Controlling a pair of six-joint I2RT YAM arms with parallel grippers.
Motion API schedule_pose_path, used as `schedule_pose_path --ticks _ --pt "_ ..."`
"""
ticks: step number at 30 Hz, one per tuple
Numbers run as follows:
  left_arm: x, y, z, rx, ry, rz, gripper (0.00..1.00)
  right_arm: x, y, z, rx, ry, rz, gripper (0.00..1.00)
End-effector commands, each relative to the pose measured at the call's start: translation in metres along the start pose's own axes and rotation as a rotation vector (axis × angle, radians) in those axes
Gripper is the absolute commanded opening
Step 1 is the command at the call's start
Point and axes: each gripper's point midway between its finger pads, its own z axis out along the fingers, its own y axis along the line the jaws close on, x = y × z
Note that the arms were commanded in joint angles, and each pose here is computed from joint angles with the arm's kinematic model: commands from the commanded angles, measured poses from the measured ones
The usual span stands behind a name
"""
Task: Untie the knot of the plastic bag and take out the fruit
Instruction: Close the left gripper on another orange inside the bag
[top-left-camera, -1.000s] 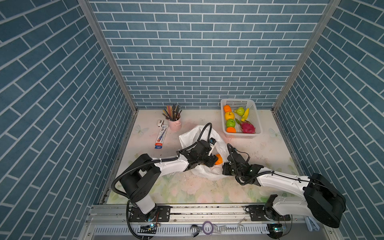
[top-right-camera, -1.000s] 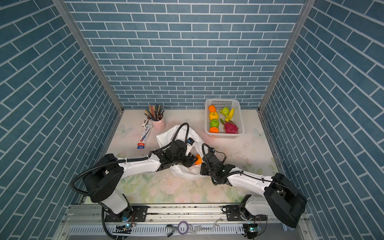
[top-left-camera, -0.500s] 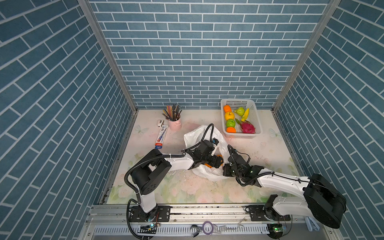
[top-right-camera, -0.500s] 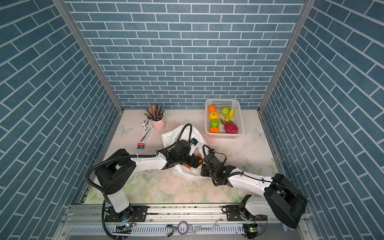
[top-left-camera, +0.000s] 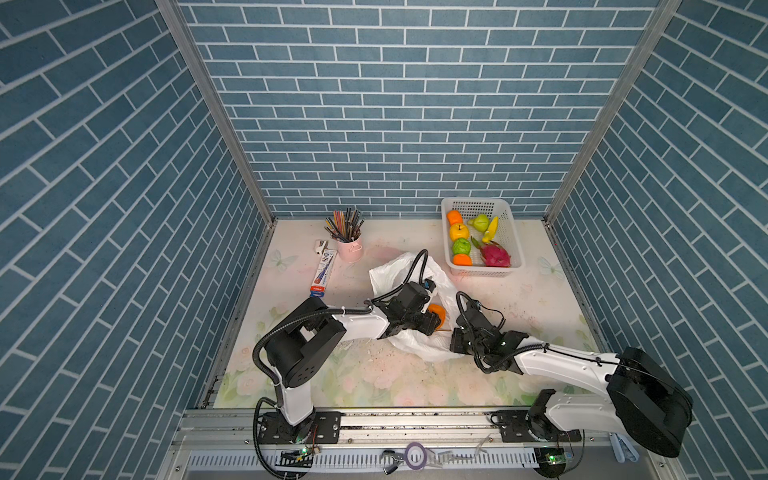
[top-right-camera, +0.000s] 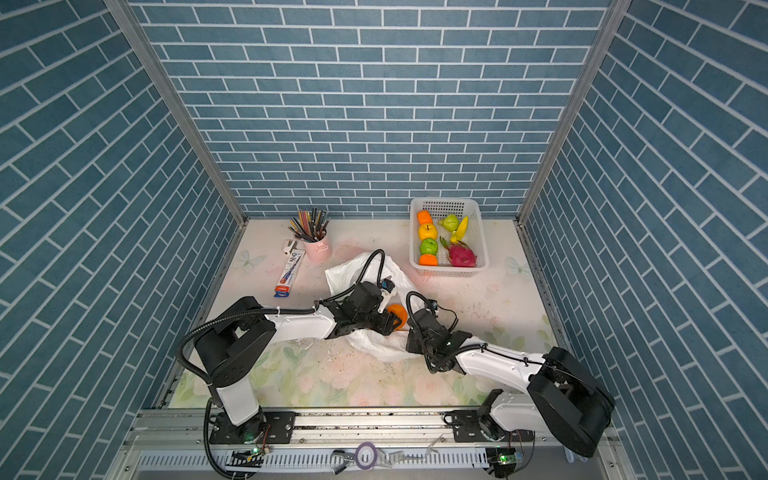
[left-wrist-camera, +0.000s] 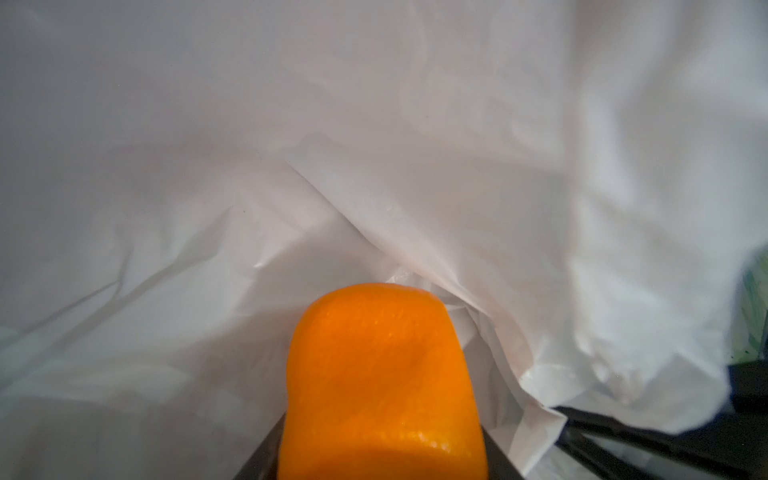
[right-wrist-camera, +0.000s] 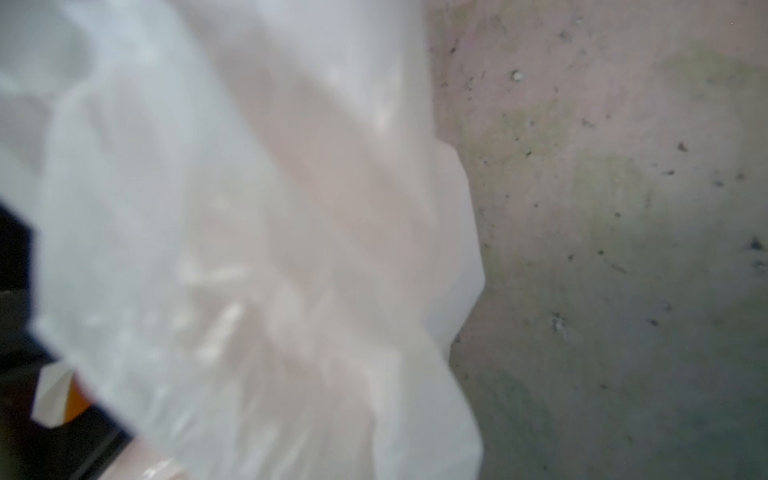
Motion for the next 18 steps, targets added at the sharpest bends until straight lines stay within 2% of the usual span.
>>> schedule_pose_path --ticks 1,10,18 --pt "-0.005 -0.01 -0.007 0.059 -0.019 0.008 0.52 -0.002 -0.011 0.003 0.039 -0.026 0.059 0.06" --pt "-0.017 -0.03 -0.011 0.156 -0.064 0.071 0.4 -0.015 0.005 0.013 0.029 -0.042 0.058 0.1" --pt "-0.027 -0.05 -0.036 0.237 -0.123 0.19 0.37 -0.02 0.009 0.017 0.043 -0.041 0.06 0.13"
